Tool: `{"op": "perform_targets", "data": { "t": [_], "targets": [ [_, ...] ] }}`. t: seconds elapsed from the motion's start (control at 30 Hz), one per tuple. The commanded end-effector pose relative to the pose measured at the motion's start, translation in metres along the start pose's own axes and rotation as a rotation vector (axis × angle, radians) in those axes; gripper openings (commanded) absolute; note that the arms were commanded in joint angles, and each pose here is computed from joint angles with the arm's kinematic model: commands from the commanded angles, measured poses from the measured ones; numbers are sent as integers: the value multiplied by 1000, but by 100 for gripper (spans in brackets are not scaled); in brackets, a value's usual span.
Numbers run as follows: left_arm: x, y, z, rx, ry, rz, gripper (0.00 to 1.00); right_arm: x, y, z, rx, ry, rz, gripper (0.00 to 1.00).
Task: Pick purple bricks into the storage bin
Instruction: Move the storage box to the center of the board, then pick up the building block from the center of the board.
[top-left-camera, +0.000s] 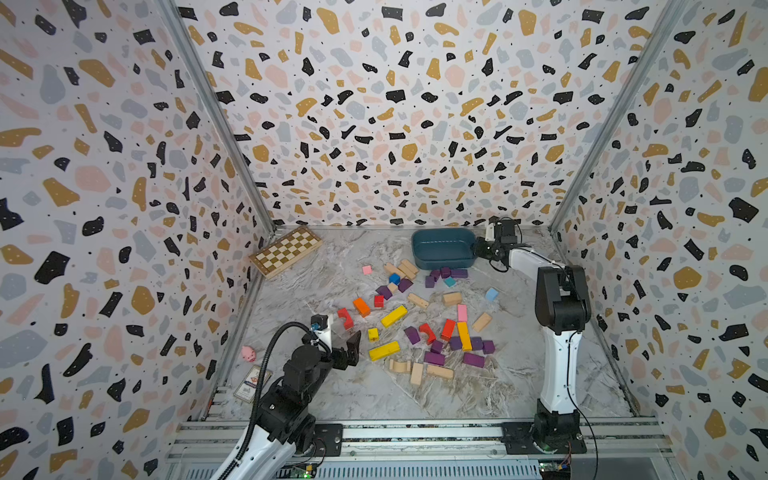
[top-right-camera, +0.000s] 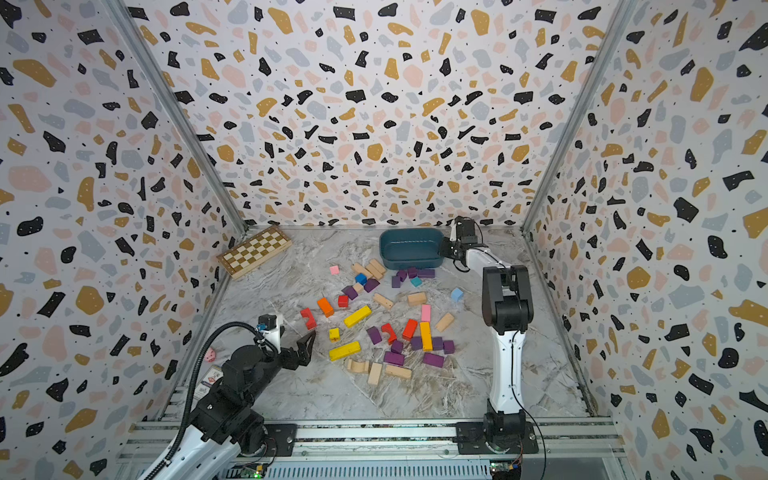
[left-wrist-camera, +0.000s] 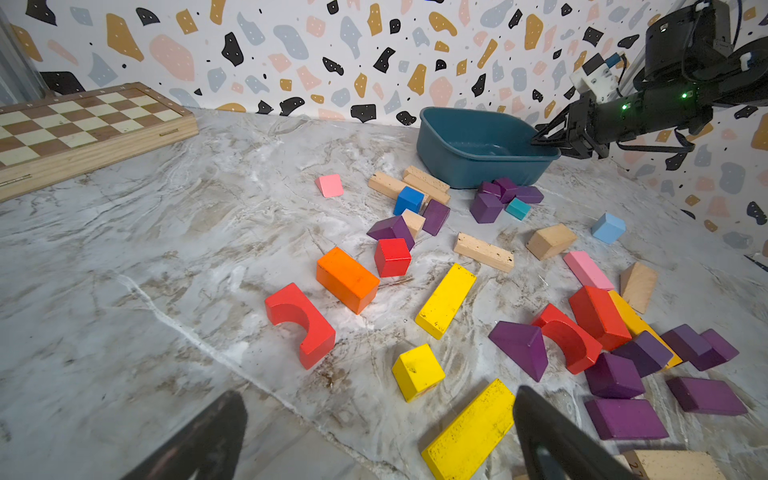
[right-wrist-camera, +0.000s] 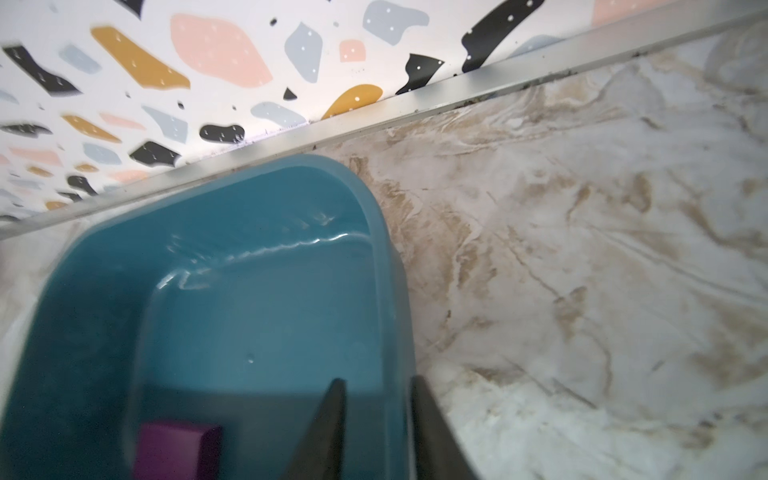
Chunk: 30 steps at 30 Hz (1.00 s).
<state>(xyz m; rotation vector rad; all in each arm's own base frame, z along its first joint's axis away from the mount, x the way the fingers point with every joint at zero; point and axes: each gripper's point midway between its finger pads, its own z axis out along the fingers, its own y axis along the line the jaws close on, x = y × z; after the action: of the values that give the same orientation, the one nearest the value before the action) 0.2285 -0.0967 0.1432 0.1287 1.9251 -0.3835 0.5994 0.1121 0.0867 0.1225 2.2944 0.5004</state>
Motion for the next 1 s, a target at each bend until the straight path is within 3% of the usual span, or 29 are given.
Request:
{"op": "perform_targets", "data": {
  "t": [0.0, 0.17, 0.33, 0.63, 0.97],
  "targets": [
    [-2, -2, 0, 10, -22, 1, 99, -41, 21, -33, -8, -103, -33, 56],
    [-3, -2, 1, 11, -22, 1, 99, -62, 33, -79, 45, -182, -140, 67],
    [-2, -3, 2, 15, -17, 3, 99, -29, 59, -104, 11, -122, -255, 78],
    [0, -5, 6, 22, 4, 9, 99, 79, 73, -98, -32, 10, -250, 79],
    [0, -4, 5, 19, -1, 8, 99, 112, 50, -58, 50, 96, -245, 80]
  ]
}}
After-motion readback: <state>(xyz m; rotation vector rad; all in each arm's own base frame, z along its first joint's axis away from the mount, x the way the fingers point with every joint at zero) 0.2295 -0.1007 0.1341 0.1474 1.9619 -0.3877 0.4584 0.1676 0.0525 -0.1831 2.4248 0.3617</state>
